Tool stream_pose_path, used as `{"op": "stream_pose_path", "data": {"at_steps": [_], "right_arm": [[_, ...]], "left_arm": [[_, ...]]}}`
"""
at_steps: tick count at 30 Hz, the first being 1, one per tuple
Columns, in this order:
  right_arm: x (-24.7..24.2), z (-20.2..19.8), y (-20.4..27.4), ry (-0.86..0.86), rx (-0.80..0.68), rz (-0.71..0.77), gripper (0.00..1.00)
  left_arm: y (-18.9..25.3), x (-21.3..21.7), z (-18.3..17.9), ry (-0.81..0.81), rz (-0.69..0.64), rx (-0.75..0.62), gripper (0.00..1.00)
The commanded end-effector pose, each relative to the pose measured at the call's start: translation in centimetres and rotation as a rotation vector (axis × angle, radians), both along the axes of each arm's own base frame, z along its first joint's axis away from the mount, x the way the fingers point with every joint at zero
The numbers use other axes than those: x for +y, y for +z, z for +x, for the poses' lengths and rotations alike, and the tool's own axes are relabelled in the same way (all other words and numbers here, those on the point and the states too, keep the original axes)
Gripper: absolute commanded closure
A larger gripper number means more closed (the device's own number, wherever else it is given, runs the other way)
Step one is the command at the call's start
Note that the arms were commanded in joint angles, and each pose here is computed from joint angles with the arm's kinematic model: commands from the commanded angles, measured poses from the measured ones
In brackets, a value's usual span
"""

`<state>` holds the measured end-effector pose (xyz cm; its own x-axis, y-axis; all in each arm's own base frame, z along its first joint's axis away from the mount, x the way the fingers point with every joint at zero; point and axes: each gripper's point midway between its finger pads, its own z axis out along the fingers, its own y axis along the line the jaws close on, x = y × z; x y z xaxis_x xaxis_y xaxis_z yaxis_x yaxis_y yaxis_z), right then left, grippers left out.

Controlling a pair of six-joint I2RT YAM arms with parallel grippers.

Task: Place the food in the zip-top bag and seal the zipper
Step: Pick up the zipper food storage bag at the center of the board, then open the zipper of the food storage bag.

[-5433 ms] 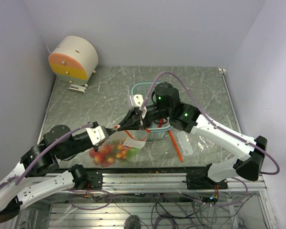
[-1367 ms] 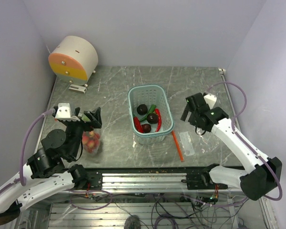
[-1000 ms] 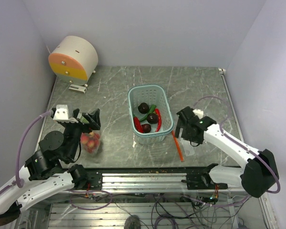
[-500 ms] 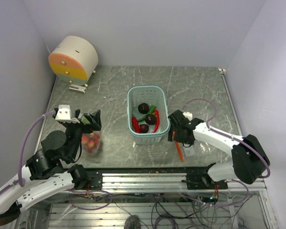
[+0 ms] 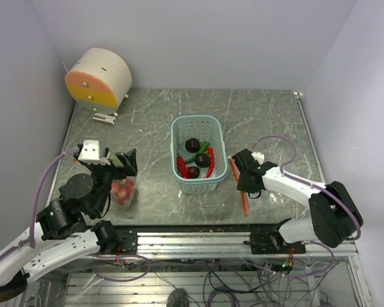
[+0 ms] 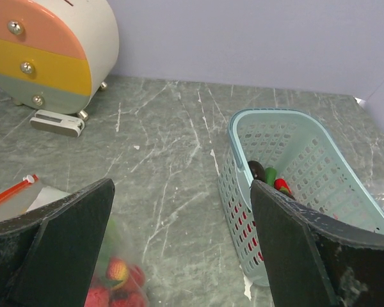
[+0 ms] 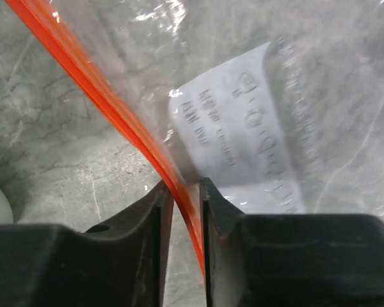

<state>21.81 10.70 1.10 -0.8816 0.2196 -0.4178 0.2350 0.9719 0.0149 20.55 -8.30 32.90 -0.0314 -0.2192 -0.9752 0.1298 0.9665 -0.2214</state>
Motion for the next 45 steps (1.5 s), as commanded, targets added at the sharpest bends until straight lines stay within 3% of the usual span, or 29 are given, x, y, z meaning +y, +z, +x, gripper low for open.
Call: {"op": "stream_pose_path", "data": {"at_steps": [1,6,13,20,25,33,45], "right_arm": [[-1.9,-0.9,0.0,-0.045,-0.006,-0.058,0.87],[-2.3,-0.3,2.5,-0.064,-0.082,-0.051,1.0],[-2.0,1.9,11.7,-0.054,-0.302,0.019,1.0],[2.6,3.8,26.3,0.198,-0.626,0.205,1.0],[10.2,4.1,34.5,0.5,-0.81,0.428,1.0],[23.1,1.7,36.7,0.886,-0.871,0.527,1.0],[25.3,0.8,36.0,0.968,-0.868,0.538,1.0]], "left_arm": [[1.0,0.2,-0.3,-0.013,-0.024,-0.005,0.02],[1.0,0.4,-0.5,-0.014,-0.036,-0.003,0.03],[2.7,-1.1,-1.1,-0.11,-0.092,-0.026,0.2],[6.2,-4.5,-2.2,-0.297,-0.179,-0.07,0.2],[7.9,-7.2,-2.5,-0.4,-0.195,-0.068,0.18],[10.1,-10.8,-2.5,-0.516,-0.214,-0.055,0.24],[5.9,-12.2,0.5,-0.416,-0.183,-0.043,0.3]]}}
